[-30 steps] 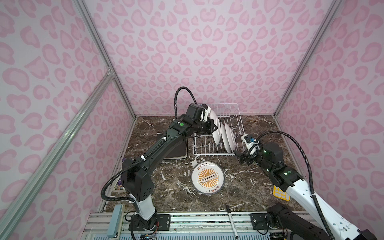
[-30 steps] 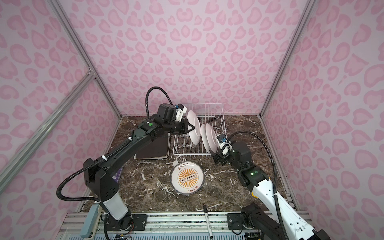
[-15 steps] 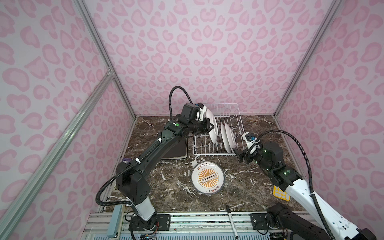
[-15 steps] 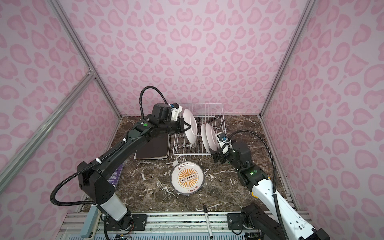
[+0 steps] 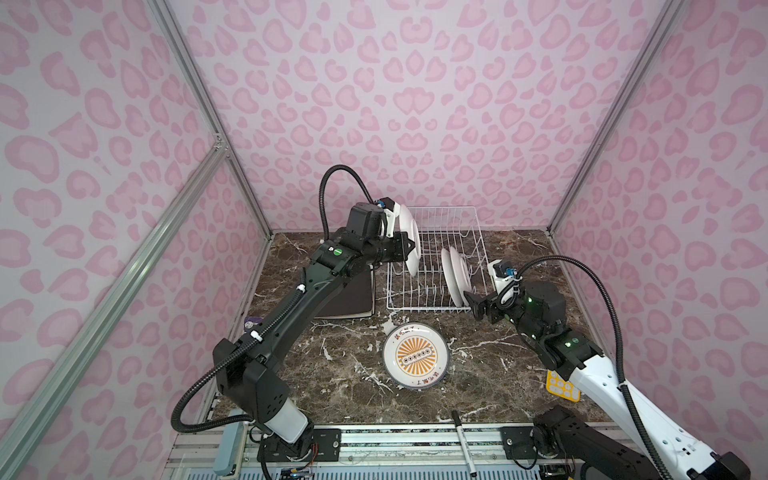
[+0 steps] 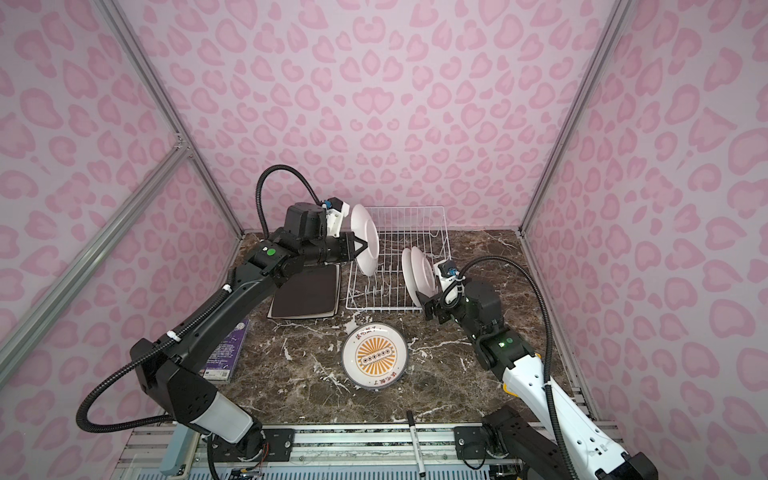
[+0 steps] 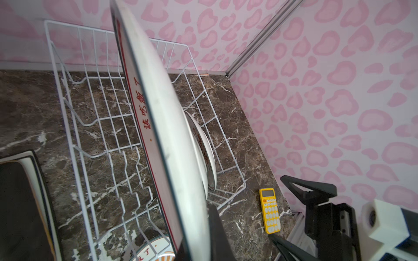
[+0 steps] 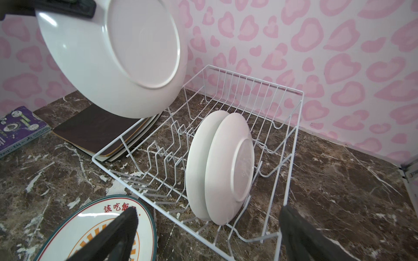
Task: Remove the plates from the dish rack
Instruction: 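Swing the plate toward the right gripper while the right gripper rises to meet it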
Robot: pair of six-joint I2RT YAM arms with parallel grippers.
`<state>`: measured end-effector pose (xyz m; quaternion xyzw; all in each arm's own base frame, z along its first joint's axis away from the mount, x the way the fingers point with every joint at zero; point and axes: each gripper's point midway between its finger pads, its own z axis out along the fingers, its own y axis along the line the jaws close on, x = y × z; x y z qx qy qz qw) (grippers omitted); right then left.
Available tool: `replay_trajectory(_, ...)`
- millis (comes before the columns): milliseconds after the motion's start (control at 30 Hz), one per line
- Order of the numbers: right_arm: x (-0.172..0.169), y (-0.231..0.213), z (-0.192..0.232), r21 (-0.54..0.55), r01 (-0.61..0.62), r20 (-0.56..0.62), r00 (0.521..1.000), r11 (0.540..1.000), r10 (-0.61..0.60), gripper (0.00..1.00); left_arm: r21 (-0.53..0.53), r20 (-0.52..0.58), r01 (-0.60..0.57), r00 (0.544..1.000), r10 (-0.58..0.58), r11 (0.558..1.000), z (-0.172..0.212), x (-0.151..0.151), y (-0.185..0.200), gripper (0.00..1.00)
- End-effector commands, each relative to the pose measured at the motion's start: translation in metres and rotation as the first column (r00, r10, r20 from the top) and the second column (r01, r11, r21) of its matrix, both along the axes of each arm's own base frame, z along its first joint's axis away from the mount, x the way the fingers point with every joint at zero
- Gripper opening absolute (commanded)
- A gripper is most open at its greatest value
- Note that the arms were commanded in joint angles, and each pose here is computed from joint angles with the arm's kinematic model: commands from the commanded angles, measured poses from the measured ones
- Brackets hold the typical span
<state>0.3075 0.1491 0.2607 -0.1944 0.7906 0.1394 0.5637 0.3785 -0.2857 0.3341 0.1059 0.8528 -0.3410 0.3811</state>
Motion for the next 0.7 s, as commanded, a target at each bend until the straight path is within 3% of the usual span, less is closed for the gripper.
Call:
replay_trajectory(0, 0.005, 0.001, 0.012, 0.082, 0.032, -0.006, 0.999, 0.996, -0.032, 0.99, 0.070, 0.192, -0.020, 0.981, 0.006, 0.997, 0.023, 0.007, 0.012, 0.03)
replay_trajectory(200, 0.015, 0.010, 0.026, 0.158, 0.034, -0.058, 0.998, 0.987, -0.025, 0.99, 0.193, 0.356, -0.041, 0.934, -0.031, 0.980, 0.029, -0.001, 0.031, 0.03)
replay_trajectory(367, 0.026, 0.021, 0.039, 0.267, 0.063, -0.185, 0.983, 0.962, -0.014, 0.99, 0.315, 0.441, -0.053, 0.892, -0.097, 0.948, 0.020, -0.009, 0.038, 0.03)
replay_trajectory(667, 0.040, 0.029, 0.066, 0.428, 0.095, -0.270, 0.962, 0.899, 0.027, 0.98, 0.586, 0.533, -0.021, 0.763, -0.365, 0.810, -0.002, -0.036, 0.028, 0.03)
